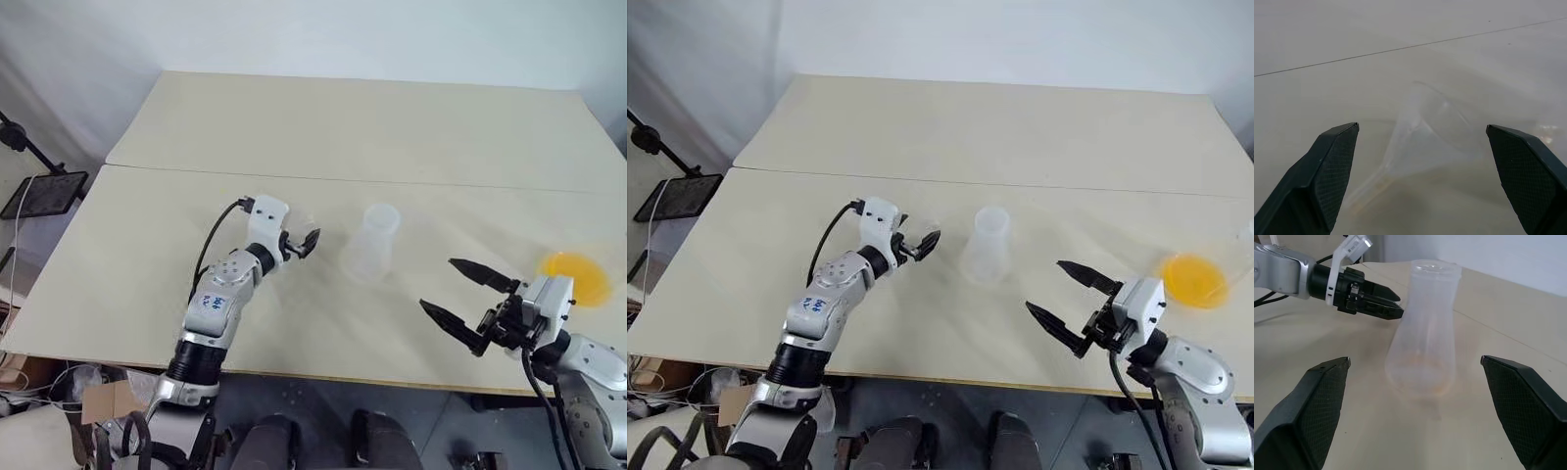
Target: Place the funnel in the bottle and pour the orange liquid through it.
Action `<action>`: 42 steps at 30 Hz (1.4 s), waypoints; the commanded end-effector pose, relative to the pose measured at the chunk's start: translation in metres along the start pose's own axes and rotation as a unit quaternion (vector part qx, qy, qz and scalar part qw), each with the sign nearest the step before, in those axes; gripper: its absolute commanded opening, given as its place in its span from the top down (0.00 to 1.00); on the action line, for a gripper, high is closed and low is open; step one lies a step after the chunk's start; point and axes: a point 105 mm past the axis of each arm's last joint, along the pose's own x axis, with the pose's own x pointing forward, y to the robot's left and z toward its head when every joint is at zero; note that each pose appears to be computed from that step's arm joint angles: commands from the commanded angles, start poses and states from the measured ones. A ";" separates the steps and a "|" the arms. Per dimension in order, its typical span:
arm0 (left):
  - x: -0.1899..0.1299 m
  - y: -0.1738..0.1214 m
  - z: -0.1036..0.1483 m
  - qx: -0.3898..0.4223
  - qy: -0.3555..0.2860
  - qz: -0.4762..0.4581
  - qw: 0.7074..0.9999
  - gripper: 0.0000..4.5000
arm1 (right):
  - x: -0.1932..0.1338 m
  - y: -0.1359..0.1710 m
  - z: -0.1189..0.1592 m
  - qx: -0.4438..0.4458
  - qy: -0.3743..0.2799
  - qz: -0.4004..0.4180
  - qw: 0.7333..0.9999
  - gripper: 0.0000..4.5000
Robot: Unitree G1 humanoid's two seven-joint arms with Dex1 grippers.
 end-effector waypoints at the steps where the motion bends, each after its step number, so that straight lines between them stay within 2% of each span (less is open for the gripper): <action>1: 0.004 0.002 0.008 0.014 -0.018 0.005 1.000 0.01 | 0.001 0.004 0.010 -0.015 -0.018 0.000 1.000 0.00; 9: 0.001 0.013 0.003 0.014 -0.012 0.009 1.000 0.01 | 0.005 0.007 0.008 -0.008 -0.022 0.003 1.000 0.00; 21: -0.032 0.034 -0.012 0.038 0.022 -0.009 0.999 0.01 | 0.009 0.010 0.004 -0.001 -0.027 0.006 1.000 0.00; 35: -0.037 0.041 -0.009 0.037 0.001 -0.015 0.999 1.00 | 0.011 0.009 0.003 -0.001 -0.028 0.005 1.000 0.00; 40: -0.049 0.040 0.004 0.043 -0.027 -0.068 0.996 1.00 | 0.011 0.009 0.004 -0.002 -0.027 0.003 1.000 0.00; 42: -0.062 0.034 0.011 0.036 -0.033 -0.136 0.989 1.00 | 0.008 0.008 0.006 -0.006 -0.026 -0.001 1.000 0.00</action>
